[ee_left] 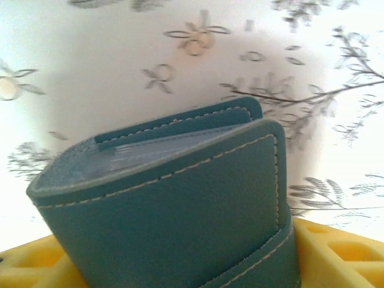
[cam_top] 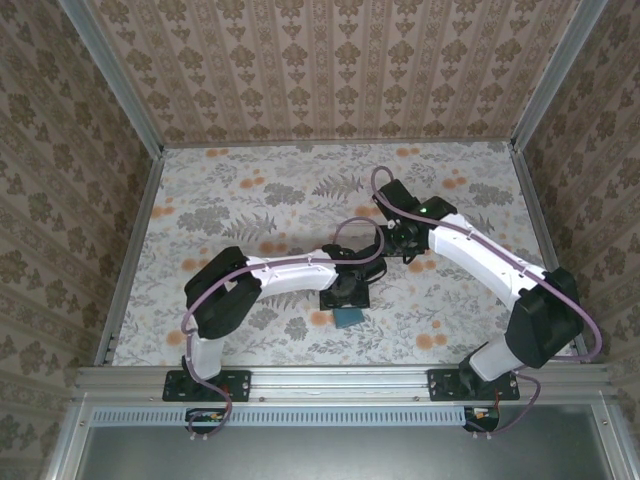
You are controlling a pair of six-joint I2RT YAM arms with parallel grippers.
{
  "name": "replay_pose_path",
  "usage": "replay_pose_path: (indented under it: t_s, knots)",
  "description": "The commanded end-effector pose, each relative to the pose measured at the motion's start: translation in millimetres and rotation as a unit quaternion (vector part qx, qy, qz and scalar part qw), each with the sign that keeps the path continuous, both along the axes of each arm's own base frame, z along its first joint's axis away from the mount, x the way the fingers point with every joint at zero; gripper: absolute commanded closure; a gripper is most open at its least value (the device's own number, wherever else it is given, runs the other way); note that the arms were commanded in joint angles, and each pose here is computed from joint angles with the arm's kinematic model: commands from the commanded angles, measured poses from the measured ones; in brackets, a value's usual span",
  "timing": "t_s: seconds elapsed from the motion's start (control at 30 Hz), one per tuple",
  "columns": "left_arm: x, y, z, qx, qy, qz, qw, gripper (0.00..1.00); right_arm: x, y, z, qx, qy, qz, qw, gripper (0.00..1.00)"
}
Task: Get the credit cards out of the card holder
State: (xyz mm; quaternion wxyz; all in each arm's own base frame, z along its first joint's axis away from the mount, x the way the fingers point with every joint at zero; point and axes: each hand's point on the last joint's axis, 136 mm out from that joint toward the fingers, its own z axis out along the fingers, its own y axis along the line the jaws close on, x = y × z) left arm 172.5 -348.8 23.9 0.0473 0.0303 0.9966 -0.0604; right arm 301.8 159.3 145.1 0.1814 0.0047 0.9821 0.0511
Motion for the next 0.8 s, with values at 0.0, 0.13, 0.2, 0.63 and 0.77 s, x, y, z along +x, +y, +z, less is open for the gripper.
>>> replay_pose_path:
  t_s: [0.0,0.13,0.2,0.63,0.77]
  knots:
    - [-9,-9,-4,0.002,0.015,-0.039,0.999,0.28,-7,-9,3,-0.001,-0.001,-0.004,1.000,0.63]
    - [-1,-8,8,0.000,-0.002,-0.054,0.999,0.21,-10,-14,5,0.001,-0.003,-0.009,1.000,0.63]
    - [2,-6,14,-0.006,-0.007,-0.056,0.998,0.17,-12,-14,6,0.003,-0.003,-0.010,1.000,0.63]
    - [19,21,54,-0.085,-0.046,-0.031,0.995,0.10,-33,-5,11,0.055,0.008,-0.007,0.998,0.63]
    - [25,41,58,-0.113,-0.055,-0.004,0.992,0.14,-44,5,3,0.062,0.025,0.004,0.998,0.63]
